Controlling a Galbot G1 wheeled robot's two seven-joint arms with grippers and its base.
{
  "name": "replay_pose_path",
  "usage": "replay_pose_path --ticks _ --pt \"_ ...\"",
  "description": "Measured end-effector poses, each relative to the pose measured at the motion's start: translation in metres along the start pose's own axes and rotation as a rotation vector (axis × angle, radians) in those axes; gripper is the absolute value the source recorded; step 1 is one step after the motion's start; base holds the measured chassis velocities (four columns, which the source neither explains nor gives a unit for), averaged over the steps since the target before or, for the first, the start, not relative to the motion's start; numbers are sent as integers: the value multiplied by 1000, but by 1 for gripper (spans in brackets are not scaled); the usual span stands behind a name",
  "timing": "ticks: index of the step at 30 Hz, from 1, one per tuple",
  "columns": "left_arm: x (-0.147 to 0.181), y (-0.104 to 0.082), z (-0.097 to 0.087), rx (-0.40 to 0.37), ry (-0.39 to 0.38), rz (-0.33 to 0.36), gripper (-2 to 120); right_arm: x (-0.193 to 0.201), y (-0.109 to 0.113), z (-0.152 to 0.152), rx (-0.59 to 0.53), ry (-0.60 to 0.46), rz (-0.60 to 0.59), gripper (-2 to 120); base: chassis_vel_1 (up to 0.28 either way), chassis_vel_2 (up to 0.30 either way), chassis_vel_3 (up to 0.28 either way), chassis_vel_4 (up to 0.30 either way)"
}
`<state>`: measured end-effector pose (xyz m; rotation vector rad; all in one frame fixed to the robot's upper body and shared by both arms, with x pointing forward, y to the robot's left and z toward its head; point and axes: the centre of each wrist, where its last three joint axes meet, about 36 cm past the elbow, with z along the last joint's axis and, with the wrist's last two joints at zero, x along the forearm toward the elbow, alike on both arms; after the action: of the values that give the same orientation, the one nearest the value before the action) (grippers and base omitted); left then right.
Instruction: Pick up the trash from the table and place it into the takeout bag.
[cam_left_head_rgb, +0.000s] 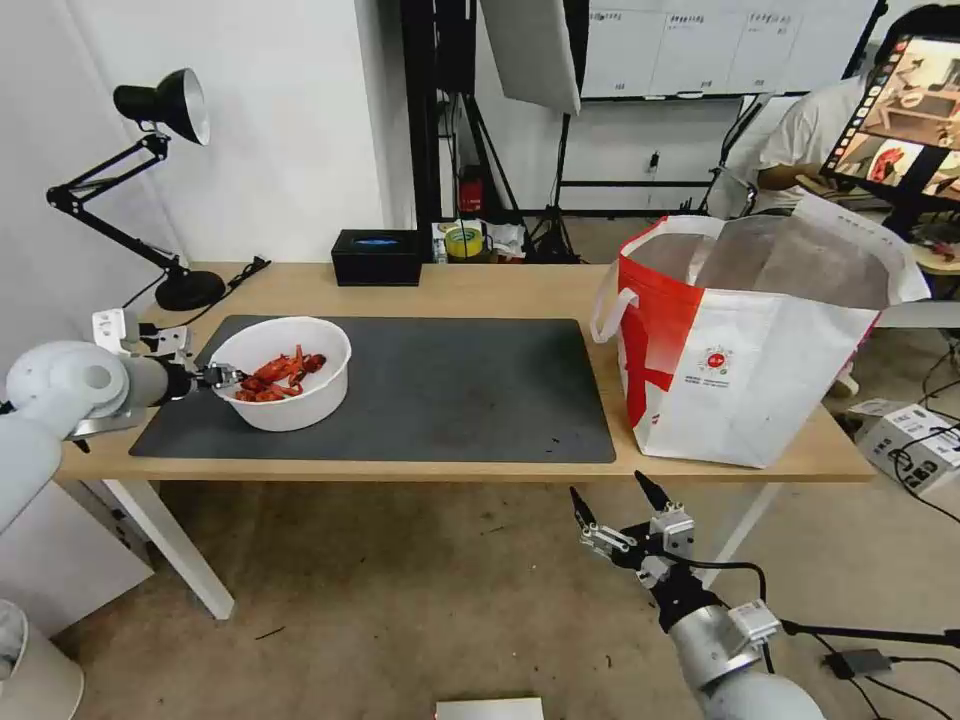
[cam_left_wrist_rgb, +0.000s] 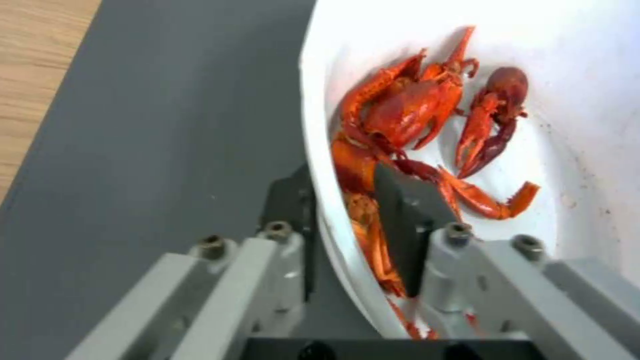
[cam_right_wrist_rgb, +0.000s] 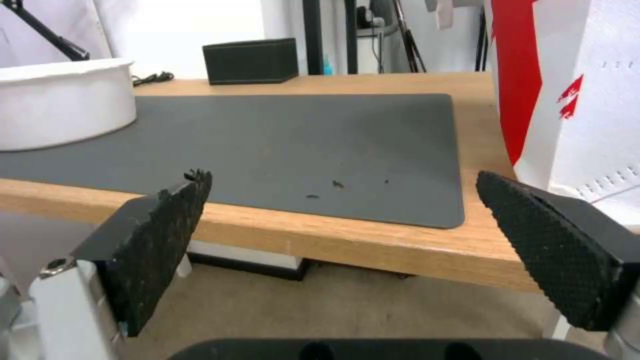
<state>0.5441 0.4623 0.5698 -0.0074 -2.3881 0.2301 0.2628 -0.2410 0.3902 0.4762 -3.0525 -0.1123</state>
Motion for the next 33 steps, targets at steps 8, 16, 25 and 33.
replay_pose_path --ticks 8,16,25,33 --pt "-1 6 4 -3 8 18 0 0 0 0 0 0 0 100 0 0 0 0" --pt "3 1 6 -10 1 53 0 0 0 0 0 0 0 100 0 0 0 0" --pt "26 -29 -16 -26 -68 134 0 0 0 0 0 0 0 100 0 0 0 0" --pt "55 -82 -42 -97 -141 226 0 0 0 0 0 0 0 100 0 0 0 0"
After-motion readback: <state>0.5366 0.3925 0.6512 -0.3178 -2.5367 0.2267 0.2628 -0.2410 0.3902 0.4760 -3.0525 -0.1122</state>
